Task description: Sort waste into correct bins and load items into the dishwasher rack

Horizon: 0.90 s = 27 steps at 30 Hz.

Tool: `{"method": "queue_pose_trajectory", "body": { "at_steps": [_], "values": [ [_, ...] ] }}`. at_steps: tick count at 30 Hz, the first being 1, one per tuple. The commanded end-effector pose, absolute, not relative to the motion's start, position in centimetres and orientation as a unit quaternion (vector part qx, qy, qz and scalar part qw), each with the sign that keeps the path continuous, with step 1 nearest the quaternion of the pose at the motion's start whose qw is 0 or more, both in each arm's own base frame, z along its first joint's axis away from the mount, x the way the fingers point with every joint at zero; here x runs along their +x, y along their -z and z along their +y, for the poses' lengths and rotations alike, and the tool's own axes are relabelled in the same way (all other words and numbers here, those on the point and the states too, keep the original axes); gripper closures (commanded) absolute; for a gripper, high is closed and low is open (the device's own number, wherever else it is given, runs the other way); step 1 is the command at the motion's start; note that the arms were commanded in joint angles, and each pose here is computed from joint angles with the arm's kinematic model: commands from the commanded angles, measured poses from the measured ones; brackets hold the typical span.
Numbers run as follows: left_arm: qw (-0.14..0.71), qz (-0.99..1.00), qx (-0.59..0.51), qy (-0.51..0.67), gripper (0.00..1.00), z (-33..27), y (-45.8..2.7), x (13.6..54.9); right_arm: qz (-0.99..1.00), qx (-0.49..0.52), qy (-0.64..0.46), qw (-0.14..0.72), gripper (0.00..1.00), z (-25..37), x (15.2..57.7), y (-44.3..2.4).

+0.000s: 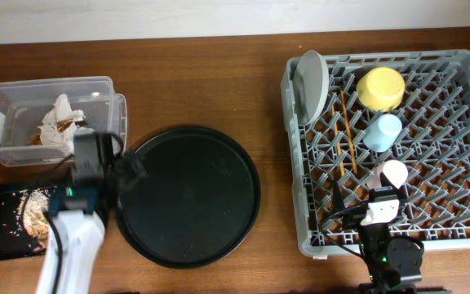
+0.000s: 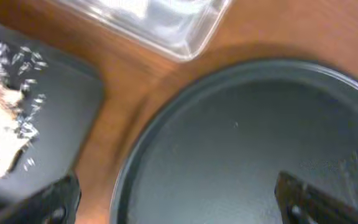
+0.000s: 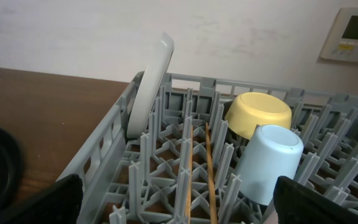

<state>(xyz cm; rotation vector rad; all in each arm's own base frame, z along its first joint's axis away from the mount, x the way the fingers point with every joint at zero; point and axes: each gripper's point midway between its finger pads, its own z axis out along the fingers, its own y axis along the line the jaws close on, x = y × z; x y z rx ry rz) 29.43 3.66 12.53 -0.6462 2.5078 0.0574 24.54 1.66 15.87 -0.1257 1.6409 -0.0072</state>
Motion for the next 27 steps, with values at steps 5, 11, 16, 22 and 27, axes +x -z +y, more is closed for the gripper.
{"method": "queue_pose_trajectory", "body": {
  "at_steps": [5,11,16,22,27],
  "values": [
    [0.38,0.904,-0.197,0.007,0.01,2.8,-8.8,26.7,0.733,-0.046,0.01,0.679,0.02,1.2,24.6,-15.6],
    [0.482,0.857,-0.176,0.049,0.01,1.8,-7.6,25.9,0.733,-0.046,0.01,0.679,0.02,1.2,24.6,-15.6],
    [0.554,0.82,-0.129,0.07,0.01,0.8,-8.5,26.0,0.733,-0.046,0.01,0.679,0.02,1.2,24.6,-15.6],
    [0.596,0.799,-0.07,0.032,0.01,0.9,-10.8,25.6,0.733,-0.046,0.01,0.679,0.02,1.2,24.6,-15.6],
    [0.61,0.792,-0.037,0.01,0.01,0.8,-11.5,25.0,0.733,-0.046,0.01,0.679,0.02,1.2,24.6,-15.6]
  ]
}}
